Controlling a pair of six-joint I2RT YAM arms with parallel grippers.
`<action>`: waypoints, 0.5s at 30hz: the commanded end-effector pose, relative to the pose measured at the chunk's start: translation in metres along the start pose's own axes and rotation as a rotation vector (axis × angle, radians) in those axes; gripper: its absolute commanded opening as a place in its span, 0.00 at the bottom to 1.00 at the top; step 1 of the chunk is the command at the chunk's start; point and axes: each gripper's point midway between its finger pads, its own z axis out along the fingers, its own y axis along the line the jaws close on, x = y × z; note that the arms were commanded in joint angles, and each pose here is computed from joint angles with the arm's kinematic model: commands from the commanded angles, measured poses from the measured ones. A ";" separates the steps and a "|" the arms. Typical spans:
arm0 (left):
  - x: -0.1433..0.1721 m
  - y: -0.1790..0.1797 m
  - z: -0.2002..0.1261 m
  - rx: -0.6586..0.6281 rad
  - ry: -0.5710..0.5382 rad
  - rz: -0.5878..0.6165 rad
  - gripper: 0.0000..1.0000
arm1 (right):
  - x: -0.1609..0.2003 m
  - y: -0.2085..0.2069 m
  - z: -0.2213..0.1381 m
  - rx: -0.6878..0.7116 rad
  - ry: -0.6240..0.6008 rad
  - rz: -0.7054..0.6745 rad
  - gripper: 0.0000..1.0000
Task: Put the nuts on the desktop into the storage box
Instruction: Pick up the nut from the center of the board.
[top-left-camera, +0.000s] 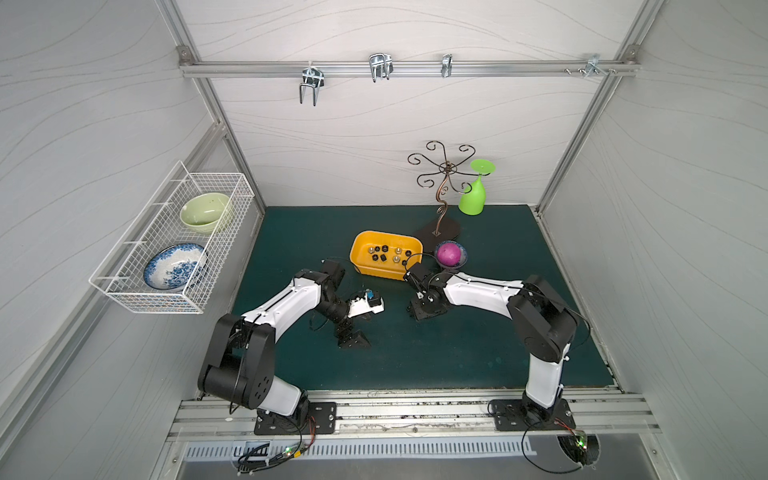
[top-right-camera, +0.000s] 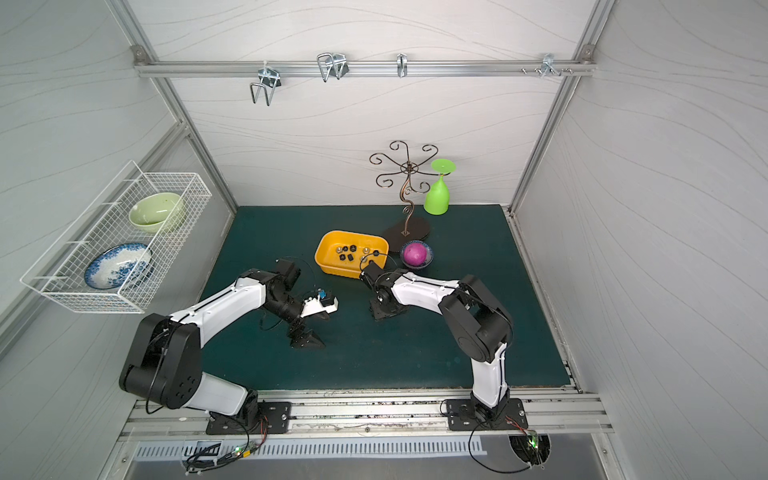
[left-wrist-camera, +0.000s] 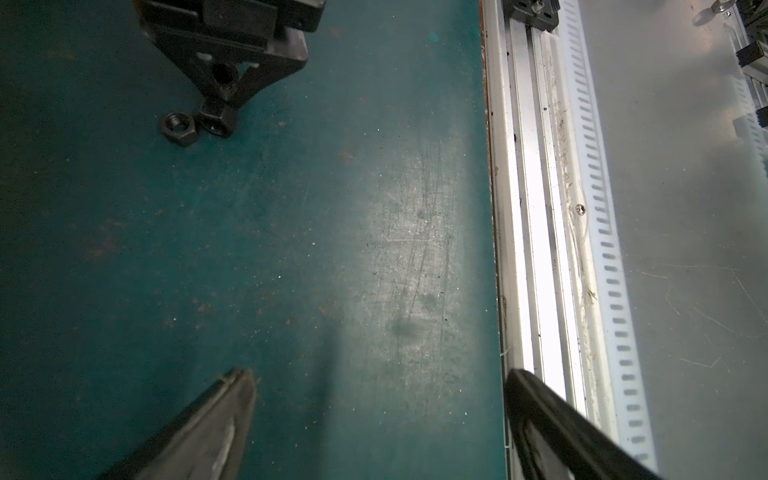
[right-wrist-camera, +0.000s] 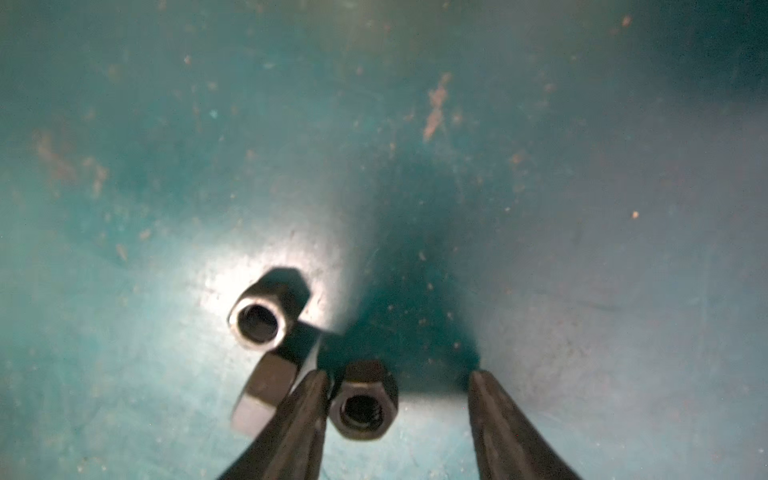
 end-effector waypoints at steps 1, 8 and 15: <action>-0.007 0.005 -0.004 -0.009 0.001 -0.001 0.98 | 0.006 0.005 0.006 -0.016 0.034 -0.014 0.53; -0.006 0.006 -0.004 -0.015 0.005 -0.003 0.99 | 0.005 0.006 0.009 -0.032 0.036 -0.003 0.40; -0.008 0.009 -0.005 -0.034 0.001 -0.004 0.99 | 0.007 0.010 0.012 -0.051 0.049 0.003 0.26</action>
